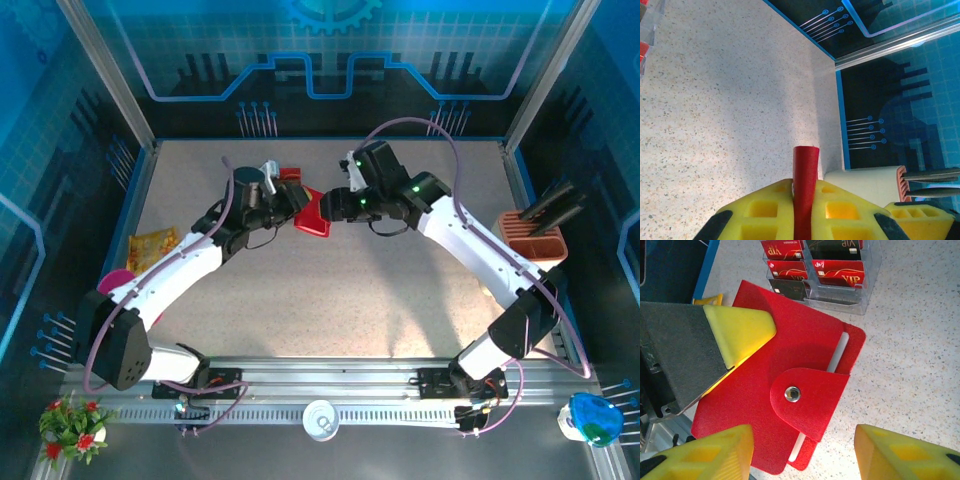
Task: Put the credit cards into the card holder
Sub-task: Open the button on the card holder.
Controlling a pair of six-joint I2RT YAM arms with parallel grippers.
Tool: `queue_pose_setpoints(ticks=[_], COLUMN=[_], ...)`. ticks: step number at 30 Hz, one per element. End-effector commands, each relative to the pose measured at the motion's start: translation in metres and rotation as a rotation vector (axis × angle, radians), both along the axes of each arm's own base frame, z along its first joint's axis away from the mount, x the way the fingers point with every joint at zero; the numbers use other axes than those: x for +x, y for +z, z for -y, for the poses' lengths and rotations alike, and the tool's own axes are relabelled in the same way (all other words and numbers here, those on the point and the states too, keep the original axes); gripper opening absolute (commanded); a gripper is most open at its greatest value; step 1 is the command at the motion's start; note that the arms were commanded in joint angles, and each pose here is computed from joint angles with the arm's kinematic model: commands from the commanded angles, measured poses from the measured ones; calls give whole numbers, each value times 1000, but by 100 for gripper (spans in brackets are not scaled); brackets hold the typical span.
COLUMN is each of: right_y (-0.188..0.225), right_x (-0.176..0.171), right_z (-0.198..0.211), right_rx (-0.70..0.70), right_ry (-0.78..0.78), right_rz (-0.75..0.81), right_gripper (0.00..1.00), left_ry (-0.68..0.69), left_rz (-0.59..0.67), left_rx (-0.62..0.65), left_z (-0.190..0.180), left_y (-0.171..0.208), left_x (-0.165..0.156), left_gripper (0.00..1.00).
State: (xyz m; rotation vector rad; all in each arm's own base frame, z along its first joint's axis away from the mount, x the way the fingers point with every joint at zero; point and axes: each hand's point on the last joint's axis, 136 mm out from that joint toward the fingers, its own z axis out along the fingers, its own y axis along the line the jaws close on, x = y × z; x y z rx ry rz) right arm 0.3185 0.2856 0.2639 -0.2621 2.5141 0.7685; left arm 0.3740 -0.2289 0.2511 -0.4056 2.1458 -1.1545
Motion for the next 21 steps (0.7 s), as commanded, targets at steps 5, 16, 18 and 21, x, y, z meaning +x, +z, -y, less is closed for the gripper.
queue_pose_setpoints(ticks=[5, 16, 18, 21], right_y=[-6, -42, -54, -71], right_x=[5, 17, 14, 10], right_z=[-15, -29, -24, -8], right_rx=[1, -8, -46, -116], right_ry=[2, -27, -37, -70], right_rz=[29, 9, -4, -19], right_gripper=[56, 54, 53, 51], left_ry=[21, 25, 30, 33], left_rz=[12, 12, 14, 18], left_rx=[1, -2, -4, -3], left_z=[3, 7, 7, 7], left_y=[10, 13, 14, 16], left_x=[1, 1, 1, 1], left_gripper=[0, 0, 0, 0])
